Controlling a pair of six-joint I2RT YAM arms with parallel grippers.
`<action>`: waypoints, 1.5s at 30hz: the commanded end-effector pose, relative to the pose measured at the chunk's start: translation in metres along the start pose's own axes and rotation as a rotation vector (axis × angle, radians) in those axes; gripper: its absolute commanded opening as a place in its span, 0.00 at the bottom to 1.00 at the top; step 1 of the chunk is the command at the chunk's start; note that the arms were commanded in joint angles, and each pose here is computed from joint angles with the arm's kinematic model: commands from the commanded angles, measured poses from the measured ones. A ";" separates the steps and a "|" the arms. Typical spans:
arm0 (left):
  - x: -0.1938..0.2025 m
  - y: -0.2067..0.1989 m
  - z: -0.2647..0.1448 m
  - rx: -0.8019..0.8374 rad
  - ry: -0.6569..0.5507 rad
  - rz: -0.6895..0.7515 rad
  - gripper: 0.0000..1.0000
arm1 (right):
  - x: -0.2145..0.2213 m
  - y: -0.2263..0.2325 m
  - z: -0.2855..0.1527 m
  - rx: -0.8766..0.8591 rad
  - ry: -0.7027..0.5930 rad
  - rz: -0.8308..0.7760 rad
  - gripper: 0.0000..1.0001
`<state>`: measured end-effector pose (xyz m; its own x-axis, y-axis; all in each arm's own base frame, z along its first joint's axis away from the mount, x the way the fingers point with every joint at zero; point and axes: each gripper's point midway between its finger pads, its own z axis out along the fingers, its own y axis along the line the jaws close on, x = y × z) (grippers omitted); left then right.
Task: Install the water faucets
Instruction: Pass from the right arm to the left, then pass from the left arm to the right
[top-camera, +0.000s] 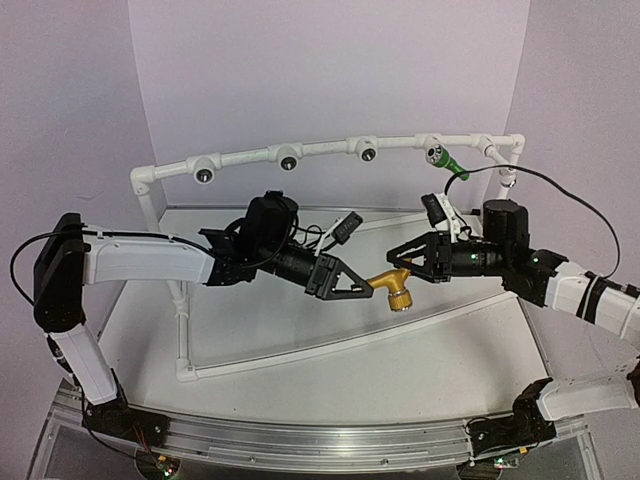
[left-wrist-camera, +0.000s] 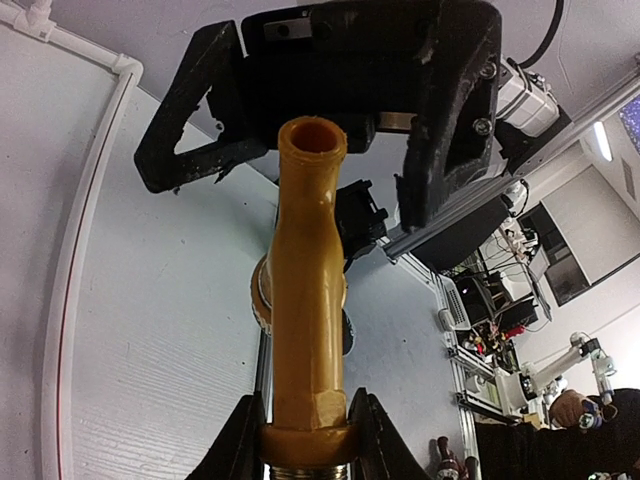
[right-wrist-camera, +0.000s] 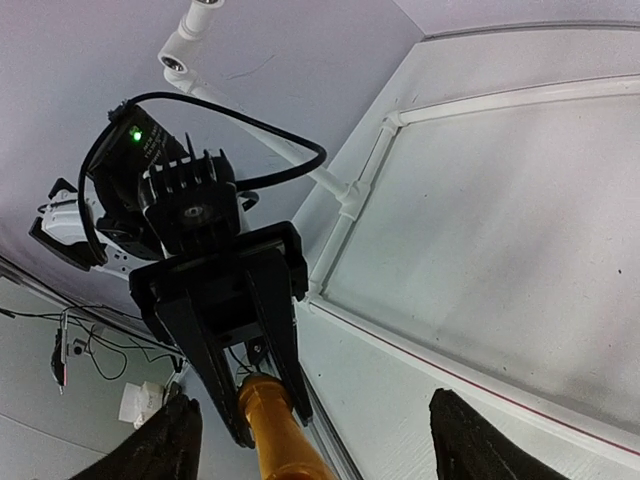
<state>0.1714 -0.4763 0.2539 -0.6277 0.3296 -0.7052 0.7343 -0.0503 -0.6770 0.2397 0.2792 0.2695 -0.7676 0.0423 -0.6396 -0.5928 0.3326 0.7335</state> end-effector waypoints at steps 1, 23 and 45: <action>-0.018 -0.028 -0.018 0.055 -0.047 0.125 0.00 | 0.010 0.018 -0.001 -0.077 0.076 -0.087 0.83; -0.009 -0.026 -0.017 0.096 -0.008 0.099 0.00 | 0.028 0.042 0.022 -0.239 0.227 -0.136 0.22; -0.015 -0.011 -0.040 0.000 -0.069 0.090 0.41 | 0.042 0.017 0.040 -0.020 0.245 -0.127 0.00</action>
<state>0.1630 -0.4552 0.2537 -0.6115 0.3747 -0.6969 0.7092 -0.1310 -0.6927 0.1858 0.3258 0.2457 -0.7040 -0.2777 -0.6536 -0.7006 0.1208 0.7033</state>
